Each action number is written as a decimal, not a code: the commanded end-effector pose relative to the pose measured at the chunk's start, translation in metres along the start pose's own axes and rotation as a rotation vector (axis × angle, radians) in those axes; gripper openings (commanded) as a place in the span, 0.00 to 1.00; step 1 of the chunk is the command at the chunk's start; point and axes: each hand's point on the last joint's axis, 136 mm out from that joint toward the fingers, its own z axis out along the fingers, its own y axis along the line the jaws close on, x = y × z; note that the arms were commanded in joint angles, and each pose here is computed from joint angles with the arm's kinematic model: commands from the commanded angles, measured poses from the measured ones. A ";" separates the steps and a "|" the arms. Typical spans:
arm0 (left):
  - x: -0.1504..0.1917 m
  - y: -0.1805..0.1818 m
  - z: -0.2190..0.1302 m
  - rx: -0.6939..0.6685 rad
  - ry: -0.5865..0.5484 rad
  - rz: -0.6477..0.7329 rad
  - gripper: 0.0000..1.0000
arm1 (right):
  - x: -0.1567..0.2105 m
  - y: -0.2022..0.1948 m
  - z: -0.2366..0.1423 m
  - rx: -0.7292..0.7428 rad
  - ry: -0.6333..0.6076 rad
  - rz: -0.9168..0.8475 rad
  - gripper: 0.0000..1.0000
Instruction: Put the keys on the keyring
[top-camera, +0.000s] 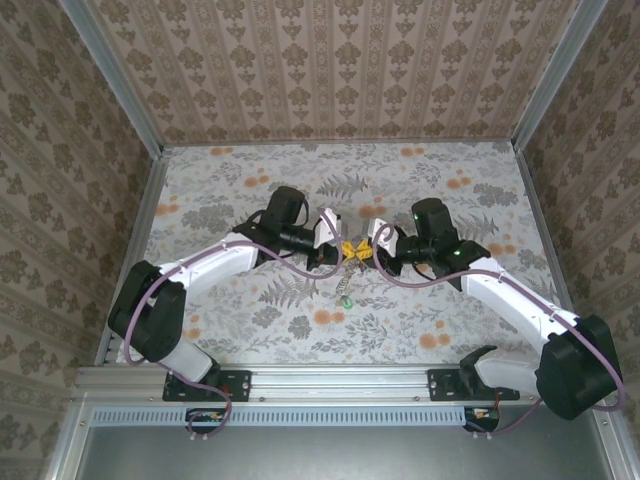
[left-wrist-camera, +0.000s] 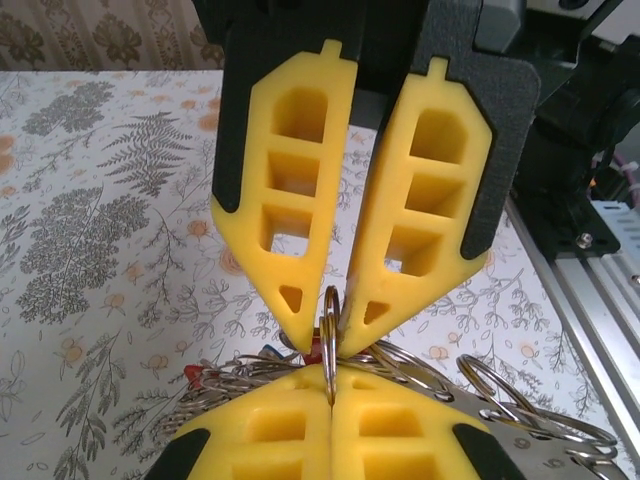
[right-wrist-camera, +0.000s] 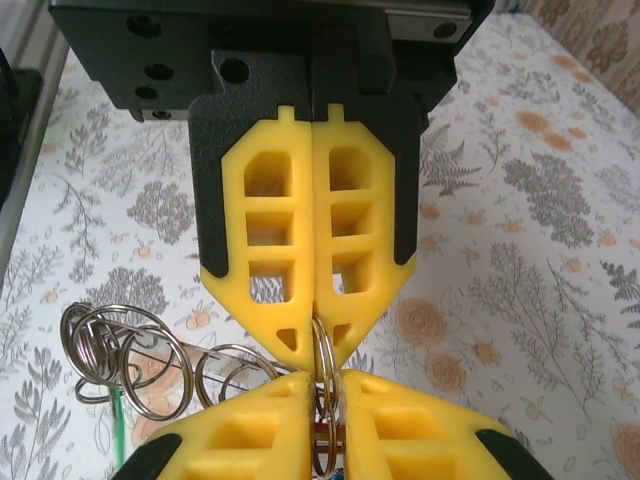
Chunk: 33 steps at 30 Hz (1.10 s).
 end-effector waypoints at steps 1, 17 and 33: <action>-0.047 -0.017 -0.014 0.079 -0.150 0.105 0.00 | 0.001 0.000 0.003 -0.017 -0.043 0.028 0.16; -0.016 0.001 -0.008 -0.031 0.018 0.069 0.18 | -0.019 -0.003 -0.003 -0.013 -0.018 -0.010 0.00; -0.017 -0.007 -0.001 0.015 0.047 0.084 0.00 | -0.020 0.004 -0.004 0.028 0.052 -0.091 0.04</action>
